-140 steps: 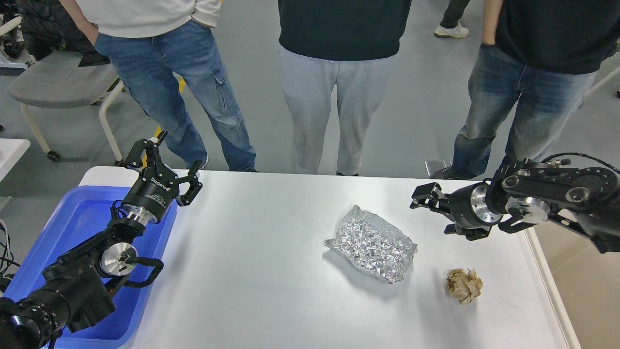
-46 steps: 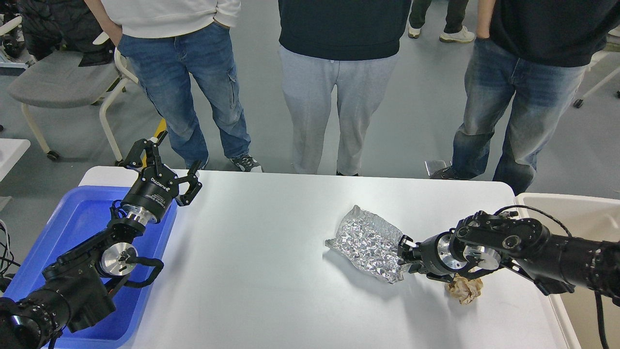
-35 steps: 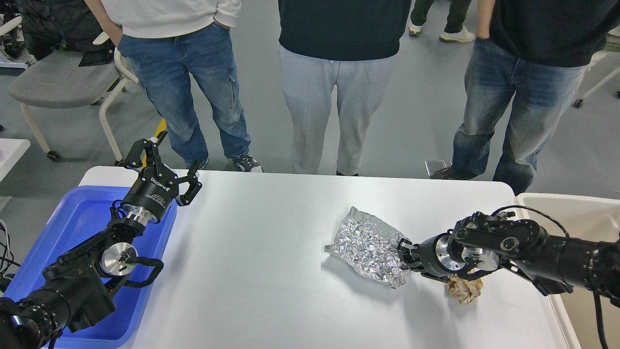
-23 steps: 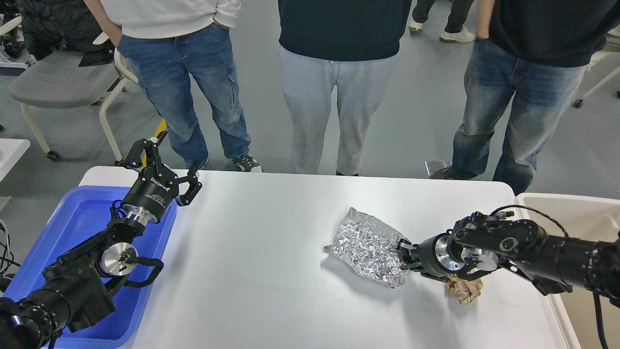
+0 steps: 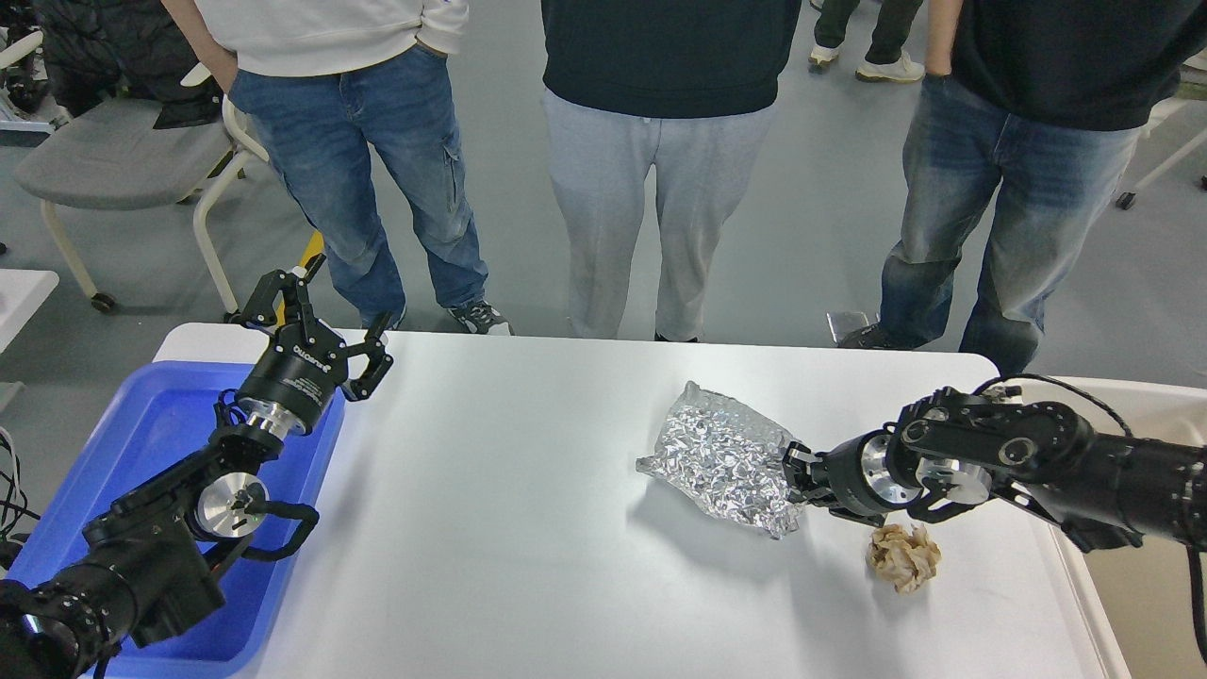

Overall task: Tidy desktop
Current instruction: 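Lift the foil ball and carry it over the beige bin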

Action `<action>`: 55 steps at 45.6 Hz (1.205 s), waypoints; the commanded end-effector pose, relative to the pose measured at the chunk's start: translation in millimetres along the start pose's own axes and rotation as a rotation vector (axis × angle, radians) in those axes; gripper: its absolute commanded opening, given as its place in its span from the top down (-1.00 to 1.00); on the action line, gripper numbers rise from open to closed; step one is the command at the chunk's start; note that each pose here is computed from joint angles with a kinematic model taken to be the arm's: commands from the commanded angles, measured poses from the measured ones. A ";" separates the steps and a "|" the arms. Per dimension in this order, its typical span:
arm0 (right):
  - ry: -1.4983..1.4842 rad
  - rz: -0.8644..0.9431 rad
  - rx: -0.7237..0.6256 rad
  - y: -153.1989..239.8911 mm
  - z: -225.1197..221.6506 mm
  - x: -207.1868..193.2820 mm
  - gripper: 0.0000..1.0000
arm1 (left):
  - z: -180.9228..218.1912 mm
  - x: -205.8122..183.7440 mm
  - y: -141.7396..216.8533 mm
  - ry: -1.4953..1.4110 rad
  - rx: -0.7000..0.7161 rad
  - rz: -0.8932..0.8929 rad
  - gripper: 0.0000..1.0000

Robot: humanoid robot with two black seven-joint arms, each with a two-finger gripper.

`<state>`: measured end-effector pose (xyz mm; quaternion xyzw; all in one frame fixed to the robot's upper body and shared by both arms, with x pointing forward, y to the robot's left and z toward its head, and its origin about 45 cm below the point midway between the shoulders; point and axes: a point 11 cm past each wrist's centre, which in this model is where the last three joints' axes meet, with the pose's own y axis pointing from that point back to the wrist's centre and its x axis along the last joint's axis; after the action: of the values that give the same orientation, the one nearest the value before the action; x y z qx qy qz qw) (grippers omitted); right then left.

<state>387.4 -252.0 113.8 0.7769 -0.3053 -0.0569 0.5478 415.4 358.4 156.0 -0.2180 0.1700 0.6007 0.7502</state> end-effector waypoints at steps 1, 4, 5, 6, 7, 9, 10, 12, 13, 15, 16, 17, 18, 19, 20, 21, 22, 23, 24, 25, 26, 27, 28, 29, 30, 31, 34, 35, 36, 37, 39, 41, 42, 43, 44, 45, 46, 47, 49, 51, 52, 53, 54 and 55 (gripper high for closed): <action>0.024 0.014 0.037 44.2 -14.0 24.1 1.00 | 0.2 -0.1 -0.1 0.001 -0.001 -0.001 -1.00; 0.018 0.019 0.050 64.4 -20.0 32.8 1.00 | 0.0 -0.1 -0.1 0.001 0.000 -0.001 -1.00; 0.015 0.022 0.054 71.1 -21.2 36.0 1.00 | -0.6 -0.6 -0.2 0.003 0.001 -0.002 -1.00; 0.013 0.025 0.059 78.0 -23.7 38.6 1.00 | 0.1 -0.2 -0.1 0.000 -0.001 -0.002 -1.00; 0.014 0.030 0.064 85.3 -26.1 41.8 1.00 | -0.1 -0.2 -0.1 0.000 0.001 -0.002 -1.00; 0.026 0.043 0.075 100.0 -32.5 48.1 1.00 | -0.1 -0.3 -0.1 0.001 0.001 -0.003 -1.00; 0.033 0.043 0.078 106.6 -34.4 49.5 1.00 | -0.1 -0.3 -0.1 0.001 0.001 -0.003 -1.00; 0.045 0.045 0.083 118.3 -37.9 51.2 1.00 | -0.1 -0.3 -0.1 0.001 0.001 -0.003 -1.00; 0.050 0.049 0.083 123.6 -38.6 52.8 1.00 | -0.3 -0.4 0.0 0.001 0.002 -0.003 -1.00; 0.062 0.056 0.086 134.2 -41.5 54.9 1.00 | -0.1 -0.3 -0.1 0.001 0.001 -0.003 -1.00; 0.066 0.061 0.085 138.9 -42.4 56.2 1.00 | -0.1 -0.3 -0.1 0.001 0.001 -0.003 -1.00; 0.067 0.064 0.084 142.9 -42.4 57.6 1.00 | -0.1 -0.3 -0.1 0.001 0.001 -0.003 -1.00; 0.072 0.073 0.086 151.6 -44.1 60.0 1.00 | -0.1 -0.3 -0.1 0.001 0.001 -0.003 -1.00; 0.072 0.074 0.087 154.9 -43.9 60.8 1.00 | 0.0 -0.3 -0.1 0.002 0.000 -0.002 -1.00; 0.074 0.076 0.089 158.5 -44.5 61.8 1.00 | -0.1 -0.3 -0.1 0.001 0.001 -0.003 -1.00; 0.075 0.079 0.092 162.3 -45.1 63.5 1.00 | 0.1 -0.3 -0.1 0.001 0.000 -0.003 -1.00; 0.075 0.079 0.093 165.2 -44.6 64.5 1.00 | -0.1 -0.3 -0.1 0.001 0.001 -0.003 -1.00; 0.076 0.083 0.096 168.9 -45.3 66.5 1.00 | -0.1 -0.3 -0.1 0.001 0.001 -0.003 -1.00; 0.076 0.085 0.099 171.7 -45.6 67.9 1.00 | -0.1 -0.3 -0.1 0.001 0.001 -0.003 -1.00; 0.074 0.091 0.101 174.8 -45.4 70.4 1.00 | -0.1 -0.3 -0.1 0.001 0.001 -0.003 -1.00; 0.073 0.093 0.103 176.4 -45.1 71.5 1.00 | 0.0 -0.3 -0.1 0.002 0.000 -0.002 -1.00; 0.070 0.097 0.105 178.0 -44.9 73.0 1.00 | -0.1 -0.3 -0.1 0.001 0.001 -0.003 -1.00; 0.067 0.101 0.106 179.2 -44.1 74.2 1.00 | -0.1 -0.3 -0.1 0.001 0.001 -0.003 -1.00; 0.064 0.107 0.107 181.0 -43.7 76.1 1.00 | -0.1 -0.3 -0.1 0.001 0.001 -0.003 -1.00; 0.057 0.111 0.108 182.1 -42.0 77.8 1.00 | -0.1 -0.3 -0.1 0.001 0.001 -0.003 -1.00; 0.048 0.118 0.108 183.6 -39.9 80.0 1.00 | 0.1 -0.3 -0.1 0.001 0.000 -0.003 -1.00; 0.029 0.141 0.107 188.6 -33.4 87.4 1.00 | -0.1 -0.3 -0.1 0.001 0.001 -0.003 -1.00; 0.022 0.150 0.107 190.1 -31.4 90.2 1.00 | -0.1 -0.3 -0.1 0.001 0.001 -0.003 -1.00; 0.013 0.163 0.106 192.3 -28.6 94.6 1.00 | -0.1 -0.3 -0.1 0.001 0.001 -0.003 -1.00; 0.001 0.180 0.104 195.0 -25.5 100.4 1.00 | -0.1 -0.3 -0.1 0.001 0.001 -0.003 -1.00; -0.022 0.219 0.100 201.0 -18.9 113.5 1.00 | -0.1 -0.3 -0.1 0.001 0.001 -0.003 -1.00; -0.046 0.260 0.090 205.9 -10.5 127.3 1.00 | -0.1 -0.3 -0.1 0.001 0.001 -0.003 -1.00; -0.058 0.281 0.082 208.1 -5.4 134.5 1.00 | -0.1 -0.3 -0.1 0.001 0.001 -0.003 -1.00; -0.071 0.305 0.077 211.0 -1.0 142.2 1.00 | -0.1 -0.3 -0.1 0.001 0.001 -0.003 -1.00; -0.090 0.339 0.066 215.2 6.2 153.3 1.00 | 0.0 -0.3 -0.1 0.002 0.000 -0.002 -1.00; -0.105 0.365 0.058 218.1 12.3 161.7 1.00 | -0.1 -0.3 -0.1 0.001 0.001 -0.003 -1.00; -0.124 0.391 0.045 220.3 20.6 170.1 1.00 | -0.1 -0.3 -0.1 0.001 0.001 -0.003 -1.00; -0.144 0.415 0.030 222.3 30.3 177.9 1.00 | -0.3 -0.4 0.0 0.001 0.002 -0.003 -1.00; -0.181 0.470 -0.002 226.2 50.6 193.8 1.00 | -0.7 -0.8 -0.2 0.002 0.001 -0.004 -1.00; -0.213 0.516 -0.039 229.4 70.9 206.1 1.00 | -0.1 -0.3 -0.1 0.001 0.001 -0.003 -1.00; -0.228 0.539 -0.058 231.1 81.6 211.7 1.00 | -0.1 -0.3 -0.1 0.001 0.001 -0.003 -1.00; -0.243 0.564 -0.075 233.7 90.8 217.4 1.00 | -0.1 -0.3 -0.1 0.001 0.001 -0.003 -1.00; -0.256 0.586 -0.092 235.3 100.3 221.8 1.00 | 0.1 -0.3 -0.1 0.001 0.000 -0.003 -1.00; -0.270 0.609 -0.110 237.6 110.4 226.1 1.00 | -0.3 -0.4 0.0 0.001 0.002 -0.003 -1.00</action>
<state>425.4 -407.0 329.1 0.7082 -0.4791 0.0020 0.5186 415.3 358.1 156.2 -0.2183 0.1704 0.5993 0.7511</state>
